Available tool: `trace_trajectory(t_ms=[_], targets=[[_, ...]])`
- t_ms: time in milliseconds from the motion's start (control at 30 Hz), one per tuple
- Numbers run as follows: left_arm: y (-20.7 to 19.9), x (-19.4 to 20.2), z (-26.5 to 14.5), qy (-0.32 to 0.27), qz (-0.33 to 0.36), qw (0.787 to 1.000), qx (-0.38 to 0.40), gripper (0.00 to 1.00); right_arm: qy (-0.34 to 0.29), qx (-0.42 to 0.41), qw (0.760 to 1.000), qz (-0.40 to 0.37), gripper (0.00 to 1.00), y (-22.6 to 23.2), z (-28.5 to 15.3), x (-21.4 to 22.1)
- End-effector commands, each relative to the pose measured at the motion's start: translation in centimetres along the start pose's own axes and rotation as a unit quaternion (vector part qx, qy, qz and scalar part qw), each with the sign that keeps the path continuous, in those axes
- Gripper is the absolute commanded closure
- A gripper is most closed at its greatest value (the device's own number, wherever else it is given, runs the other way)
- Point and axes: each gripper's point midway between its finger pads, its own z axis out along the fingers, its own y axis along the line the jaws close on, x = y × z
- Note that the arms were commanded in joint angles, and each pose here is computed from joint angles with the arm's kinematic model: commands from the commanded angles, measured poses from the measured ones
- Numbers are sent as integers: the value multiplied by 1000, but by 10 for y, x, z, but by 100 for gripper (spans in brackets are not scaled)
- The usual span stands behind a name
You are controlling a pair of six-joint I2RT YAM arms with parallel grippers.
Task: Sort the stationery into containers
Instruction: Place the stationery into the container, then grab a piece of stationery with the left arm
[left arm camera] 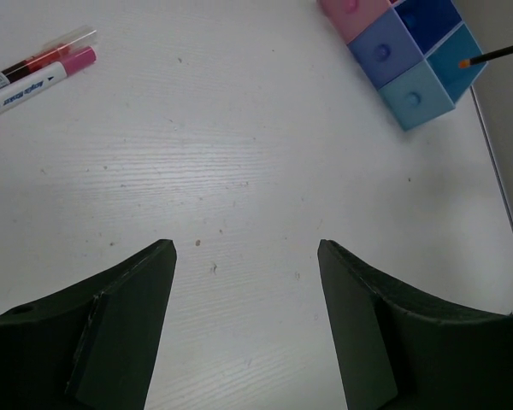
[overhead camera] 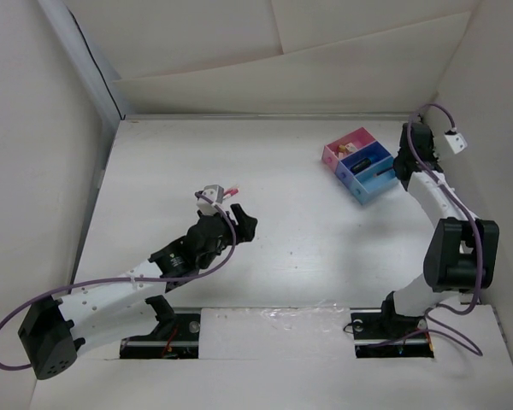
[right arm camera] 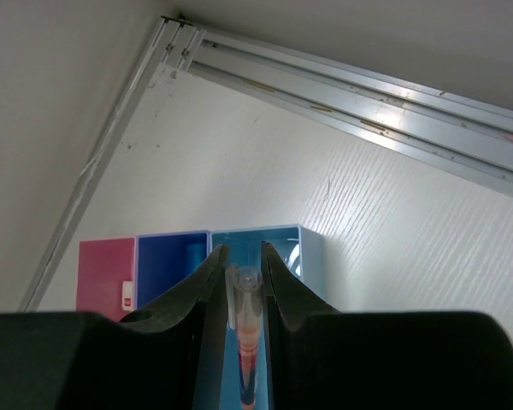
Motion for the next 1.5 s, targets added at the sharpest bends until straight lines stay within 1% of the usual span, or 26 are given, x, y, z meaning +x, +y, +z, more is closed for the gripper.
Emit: trace_trajectory(t_ms=[0, 67, 133, 167, 233, 333, 400, 467, 500, 567, 600, 633, 667, 767, 800, 833, 933, 967, 1000, 1133, 1200, 1233, 1267, 1300, 1400, 1467], targets=[[13, -6, -1, -21, -6, 999, -30, 36, -35, -8, 999, 8, 96, 21, -9, -14], [24, -7, -1, -31, -13, 998, -59, 36, -30, -10, 1000, 2, 95, 23, -9, -7], [36, -4, -3, -29, -18, 996, -87, 36, -25, -11, 1000, 2, 90, 26, -9, 0], [39, -8, -4, -38, -21, 994, -99, 36, -25, -11, 1000, 2, 90, 26, -9, 0], [45, -9, -6, -38, -20, 992, -115, 36, -9, -15, 1000, -8, 88, 28, -7, 14], [56, -8, -6, -44, -19, 989, -143, 36, -2, -16, 1000, -11, 82, 28, -5, 19], [65, -10, -9, -52, -27, 984, -167, 36, 7, -18, 1000, -10, 71, 29, -3, 25], [79, -6, -13, -52, -23, 978, -201, 36, 13, -18, 1000, -13, 52, 28, -1, 30], [84, -6, -15, -56, -25, 975, -213, 36, 11, -14, 1000, -10, 38, 25, 2, 27], [91, -10, -18, -64, -31, 971, -230, 36, 23, -22, 999, -8, 27, 27, 2, 30], [93, -12, -17, -66, -33, 970, -233, 36, 21, -32, 999, -1, 21, 33, -1, 23], [94, -11, -17, -62, -36, 970, -232, 36, 15, -34, 999, 6, 18, 33, -3, 14], [96, -6, -16, -51, -39, 971, -232, 35, 16, -40, 999, 9, 17, 35, -6, 11], [101, -6, -14, -49, -42, 969, -239, 35, 16, -73, 997, 22, 15, 47, -24, -5], [101, -6, -14, -49, -42, 969, -239, 34, 21, -75, 997, 21, 15, 43, -27, -3], [104, -3, -14, -44, -40, 968, -245, 34, 19, -95, 995, 29, 14, 49, -42, -11], [107, -2, -16, -45, -40, 966, -252, 32, 48, -142, 989, 18, 14, 57, -73, 5], [106, -2, -16, -46, -45, 966, -252, 31, 43, -173, 984, 22, 14, 65, -91, -1], [106, -2, -16, -46, -46, 966, -252, 30, 57, -202, 978, 16, 14, 75, -111, 11], [107, -4, -13, -42, -46, 964, -258, 27, 90, -266, 959, -18, 14, 87, -156, 44], [110, -3, -7, -29, -39, 965, -256, 27, 108, -289, 950, -41, 14, 87, -172, 59], [107, 3, -1, -6, -44, 969, -241, 27, 119, -305, 944, -49, 15, 92, -185, 69], [120, -1, 3, 3, -40, 966, -254, 27, 122, -312, 941, -58, 15, 90, -191, 74], [122, -2, 6, 4, -46, 968, -247, 29, 128, -317, 938, -63, 15, 87, -197, 80], [131, 0, 8, 7, -41, 964, -264, 29, 138, -333, 929, -87, 15, 85, -213, 96], [130, -6, 9, 3, -39, 962, -269, 29, 139, -351, 921, -90, 15, 88, -228, 95]])
